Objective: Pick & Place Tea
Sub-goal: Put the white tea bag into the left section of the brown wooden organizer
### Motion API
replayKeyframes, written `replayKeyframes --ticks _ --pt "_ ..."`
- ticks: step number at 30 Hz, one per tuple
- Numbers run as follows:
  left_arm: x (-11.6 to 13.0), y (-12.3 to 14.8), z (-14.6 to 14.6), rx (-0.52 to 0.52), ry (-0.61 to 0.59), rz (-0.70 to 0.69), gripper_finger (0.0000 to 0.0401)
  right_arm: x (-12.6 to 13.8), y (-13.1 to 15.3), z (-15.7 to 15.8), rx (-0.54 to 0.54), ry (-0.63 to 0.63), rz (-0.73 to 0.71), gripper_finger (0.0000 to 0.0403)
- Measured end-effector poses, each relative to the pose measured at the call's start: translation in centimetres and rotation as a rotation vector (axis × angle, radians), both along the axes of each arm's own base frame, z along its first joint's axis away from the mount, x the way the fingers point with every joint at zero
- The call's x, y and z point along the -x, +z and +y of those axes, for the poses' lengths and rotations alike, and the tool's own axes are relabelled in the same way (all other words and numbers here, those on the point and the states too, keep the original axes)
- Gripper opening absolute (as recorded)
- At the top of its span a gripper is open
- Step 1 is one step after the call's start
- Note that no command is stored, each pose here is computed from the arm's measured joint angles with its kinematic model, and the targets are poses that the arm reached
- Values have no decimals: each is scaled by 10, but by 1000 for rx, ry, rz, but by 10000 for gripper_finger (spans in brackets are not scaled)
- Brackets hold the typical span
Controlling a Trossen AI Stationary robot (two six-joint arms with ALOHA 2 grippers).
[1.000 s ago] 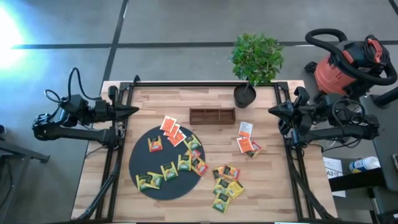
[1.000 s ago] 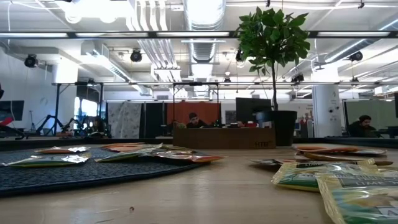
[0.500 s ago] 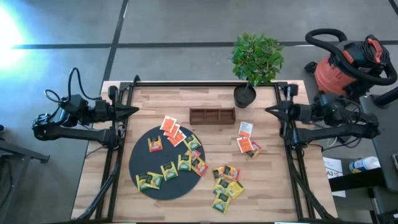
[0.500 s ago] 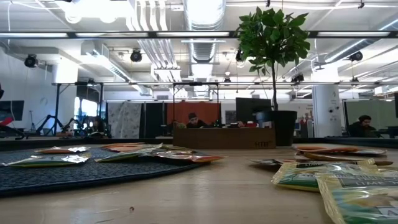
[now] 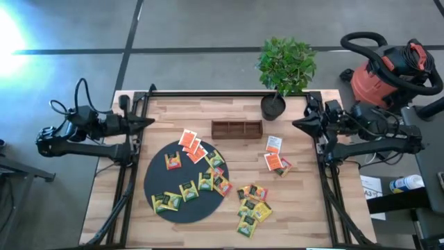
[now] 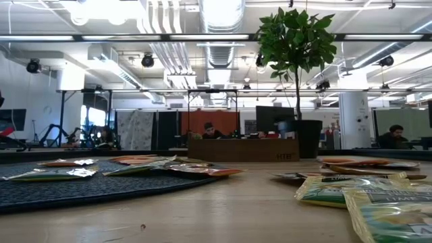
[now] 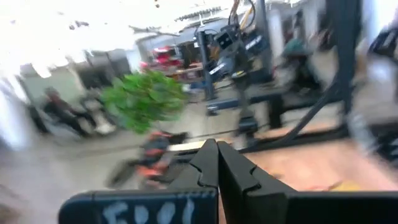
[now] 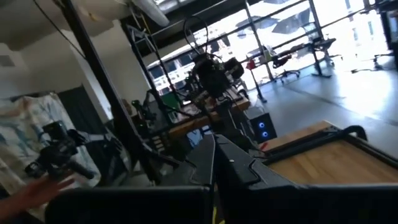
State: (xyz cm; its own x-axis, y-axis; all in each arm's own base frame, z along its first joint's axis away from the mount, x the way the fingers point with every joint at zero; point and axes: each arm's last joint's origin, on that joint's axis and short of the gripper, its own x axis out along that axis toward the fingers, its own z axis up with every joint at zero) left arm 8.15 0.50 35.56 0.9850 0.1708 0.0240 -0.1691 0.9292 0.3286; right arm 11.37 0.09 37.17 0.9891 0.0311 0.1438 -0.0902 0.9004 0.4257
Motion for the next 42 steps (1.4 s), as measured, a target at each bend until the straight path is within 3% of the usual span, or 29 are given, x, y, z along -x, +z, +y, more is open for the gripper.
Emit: replayKeyframes --ticks 6,11,13,16,23,28,33,37,42 --pt "4 1 2 -274 91 45 0 -4 8 0 -45 3 -82 9" --pt "3 2 3 -313 109 50 0 -10 9 -2 36 -77 -95 8" --pt "-1 5 0 -153 20 -24 0 -12 9 -3 10 -97 -88 9" --pt "-7 11 -5 183 -173 -119 0 -14 8 -5 -27 -159 -80 8" --pt "-15 23 -5 604 -248 -274 0 -30 1 -6 -102 -205 -32 9" --pt "-25 29 -4 654 -248 -345 0 -49 -1 -5 -107 -152 -37 9" --pt "-36 31 -1 752 -180 -405 0 -65 -5 -10 -123 -215 40 18" --pt "-46 27 3 837 -36 -437 0 -73 -11 -16 -158 -258 218 52" --pt "-59 11 5 849 91 -324 2 -79 -15 -19 -146 -297 491 114"
